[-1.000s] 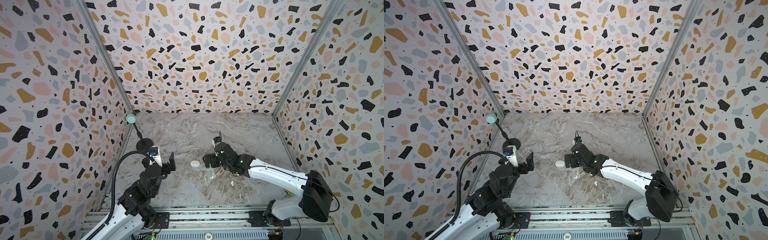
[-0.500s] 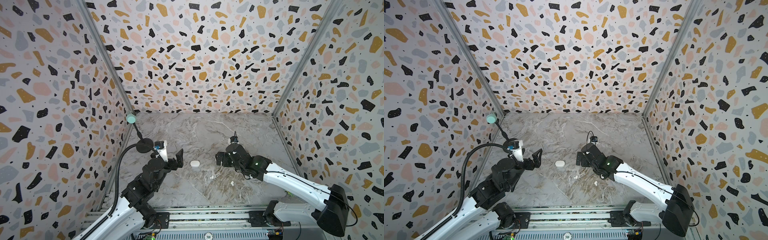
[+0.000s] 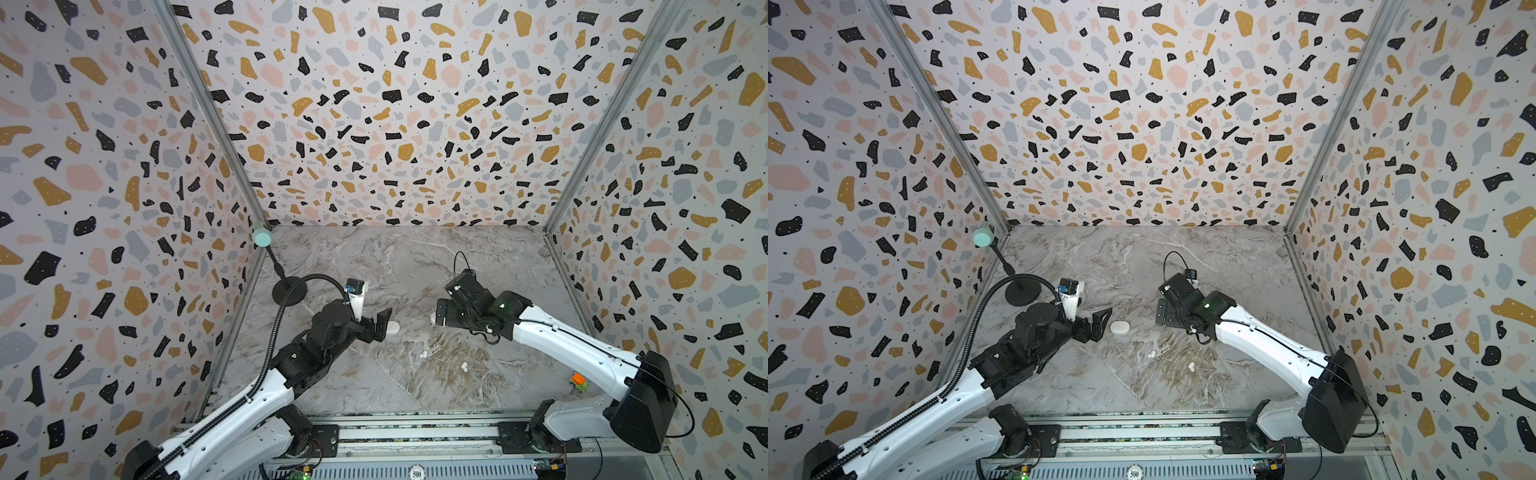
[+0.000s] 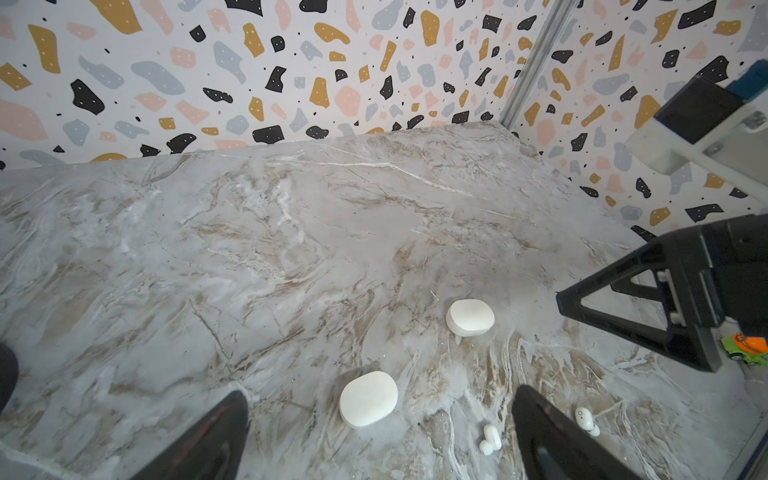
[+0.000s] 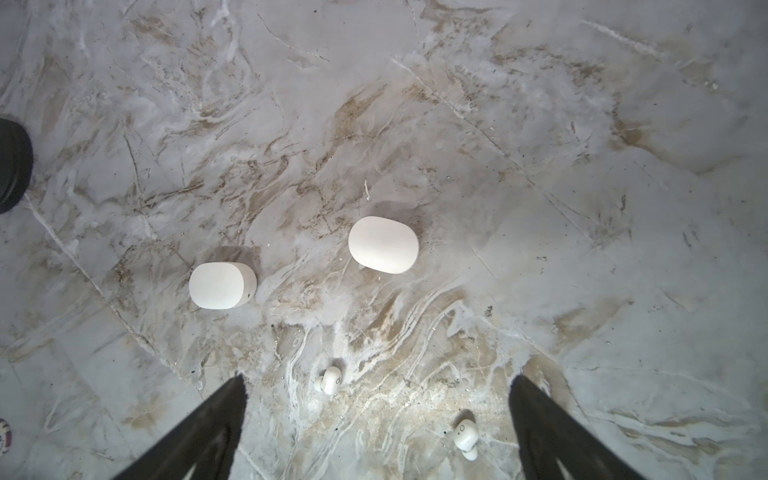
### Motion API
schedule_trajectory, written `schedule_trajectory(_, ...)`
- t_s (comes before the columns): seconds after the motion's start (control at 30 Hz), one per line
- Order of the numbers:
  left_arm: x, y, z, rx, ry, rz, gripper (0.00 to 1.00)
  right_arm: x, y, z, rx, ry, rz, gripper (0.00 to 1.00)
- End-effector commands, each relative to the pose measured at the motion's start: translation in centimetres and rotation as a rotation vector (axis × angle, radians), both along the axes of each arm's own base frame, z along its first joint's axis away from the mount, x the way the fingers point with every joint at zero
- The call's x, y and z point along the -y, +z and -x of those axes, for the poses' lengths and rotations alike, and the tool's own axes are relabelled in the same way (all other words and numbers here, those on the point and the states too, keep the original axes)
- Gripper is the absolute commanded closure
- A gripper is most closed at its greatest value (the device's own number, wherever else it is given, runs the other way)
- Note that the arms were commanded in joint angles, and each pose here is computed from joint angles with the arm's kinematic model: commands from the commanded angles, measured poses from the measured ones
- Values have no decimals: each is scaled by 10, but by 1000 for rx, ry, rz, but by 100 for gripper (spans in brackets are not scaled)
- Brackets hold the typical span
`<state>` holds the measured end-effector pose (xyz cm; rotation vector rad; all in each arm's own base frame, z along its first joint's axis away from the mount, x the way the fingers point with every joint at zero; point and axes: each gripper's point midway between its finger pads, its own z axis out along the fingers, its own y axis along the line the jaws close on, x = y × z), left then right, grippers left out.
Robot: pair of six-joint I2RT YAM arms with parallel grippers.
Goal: Insert the wireless bluetooth earbuds into the charging case
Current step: 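Move the right gripper toward the closed white oval cases while the left arm reaches forward, then lower the right gripper onto a closed white oval case and close it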
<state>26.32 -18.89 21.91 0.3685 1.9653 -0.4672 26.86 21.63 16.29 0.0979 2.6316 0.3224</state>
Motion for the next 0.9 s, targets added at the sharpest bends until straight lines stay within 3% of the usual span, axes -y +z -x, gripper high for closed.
schedule_trajectory(0.0, 0, -4, -1, 20, -9, -43, 0, -6, -7, 5, -129, 39, -16, 1)
schedule_trajectory(0.4, -11, -16, 1, 11, 44, -146, 0, -35, -42, -34, -240, 18, 8, 3)
schedule_trajectory(0.87, -7, -17, 3, 2, 19, -149, 0, -28, -88, -55, -359, -71, 117, 10)
